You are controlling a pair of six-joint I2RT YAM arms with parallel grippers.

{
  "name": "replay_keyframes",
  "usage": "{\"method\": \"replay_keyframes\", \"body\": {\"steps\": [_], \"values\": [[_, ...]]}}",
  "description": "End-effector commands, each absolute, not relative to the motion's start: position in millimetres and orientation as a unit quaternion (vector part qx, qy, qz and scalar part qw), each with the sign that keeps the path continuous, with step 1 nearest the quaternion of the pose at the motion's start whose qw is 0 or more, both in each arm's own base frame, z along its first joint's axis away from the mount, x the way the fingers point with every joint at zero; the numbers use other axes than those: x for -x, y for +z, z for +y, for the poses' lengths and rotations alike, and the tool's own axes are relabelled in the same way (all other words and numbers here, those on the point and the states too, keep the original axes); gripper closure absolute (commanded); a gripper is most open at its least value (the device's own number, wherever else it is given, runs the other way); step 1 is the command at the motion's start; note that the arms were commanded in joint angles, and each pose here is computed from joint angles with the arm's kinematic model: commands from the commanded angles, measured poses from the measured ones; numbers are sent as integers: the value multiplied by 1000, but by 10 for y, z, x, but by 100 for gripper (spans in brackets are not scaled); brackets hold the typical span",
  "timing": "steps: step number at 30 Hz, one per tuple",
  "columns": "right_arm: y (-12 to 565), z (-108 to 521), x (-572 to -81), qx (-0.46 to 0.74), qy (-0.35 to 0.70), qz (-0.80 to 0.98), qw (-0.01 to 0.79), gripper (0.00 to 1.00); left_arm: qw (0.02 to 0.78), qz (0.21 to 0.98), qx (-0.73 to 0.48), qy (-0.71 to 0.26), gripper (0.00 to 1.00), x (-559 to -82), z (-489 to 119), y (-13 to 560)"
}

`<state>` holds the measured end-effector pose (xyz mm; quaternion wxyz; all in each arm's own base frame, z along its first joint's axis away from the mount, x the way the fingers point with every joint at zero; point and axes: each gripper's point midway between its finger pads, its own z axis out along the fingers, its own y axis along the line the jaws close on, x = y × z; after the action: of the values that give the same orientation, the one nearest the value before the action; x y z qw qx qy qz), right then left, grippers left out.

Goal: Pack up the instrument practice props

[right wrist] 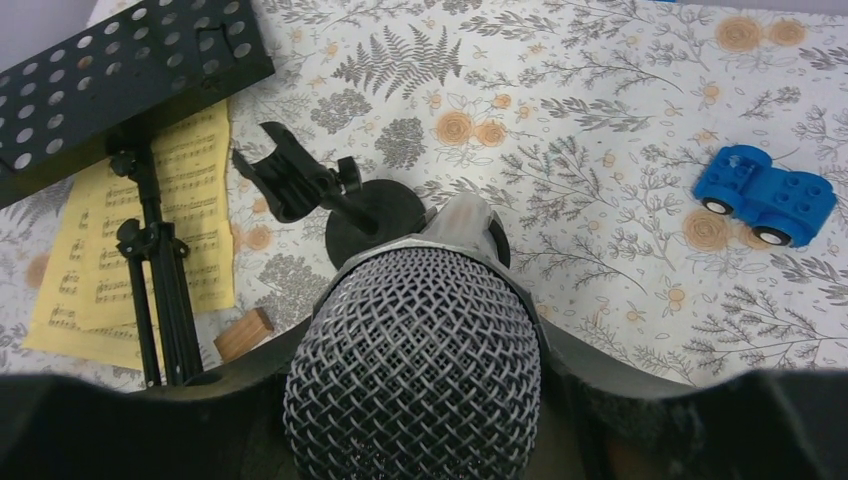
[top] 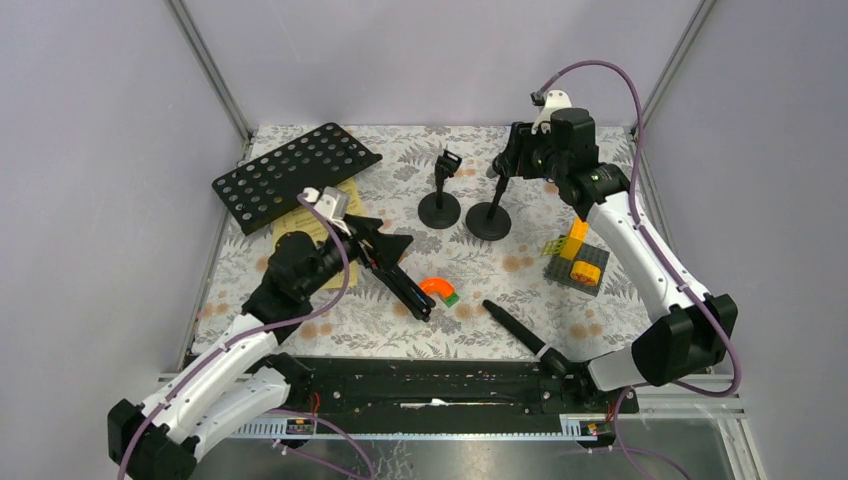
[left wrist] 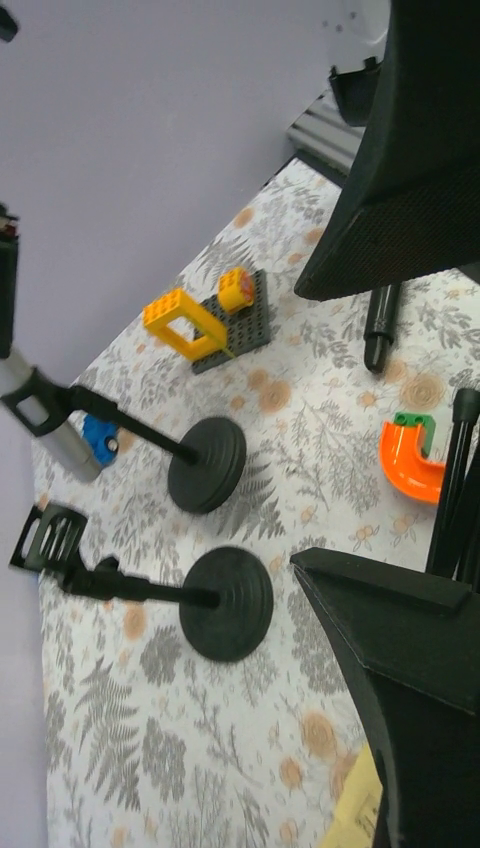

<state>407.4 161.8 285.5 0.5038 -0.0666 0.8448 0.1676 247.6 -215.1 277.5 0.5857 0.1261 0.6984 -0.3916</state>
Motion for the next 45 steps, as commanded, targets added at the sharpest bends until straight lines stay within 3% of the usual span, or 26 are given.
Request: {"method": "replay_keyframes", "body": {"steps": [1,11,32,35,38,40,42,43,45], "values": [[3741,1809,-3886,87,235,761,598,100,617,675,-144,-379,1,-2421,-2288,2860],[3561,2015,-3259,118,252,763,584,100,647,641,-201,-361,1,-2252,-2773,2585],[3859,2248,-2365,136,401,735,529,100,725,589,-215,-283,2,-2885,-3821,2579],[3867,2264,-2274,141,417,732,520,100,721,588,-228,-287,17,-2915,-3956,2591],[3860,2267,-2182,151,428,727,515,100,712,597,-227,-291,40,-2941,-4018,2580],[3790,2256,-2130,163,427,726,514,100,707,605,-217,-295,70,-2943,-4006,2607],[3649,2225,-2094,170,420,730,512,100,703,611,-202,-304,91,-2931,-3969,2649],[3498,2213,-2080,170,416,738,504,100,701,611,-201,-307,98,-2910,-3948,2671],[3322,2207,-2024,170,420,742,494,100,701,608,-196,-317,100,-2859,-3893,2722]]}}
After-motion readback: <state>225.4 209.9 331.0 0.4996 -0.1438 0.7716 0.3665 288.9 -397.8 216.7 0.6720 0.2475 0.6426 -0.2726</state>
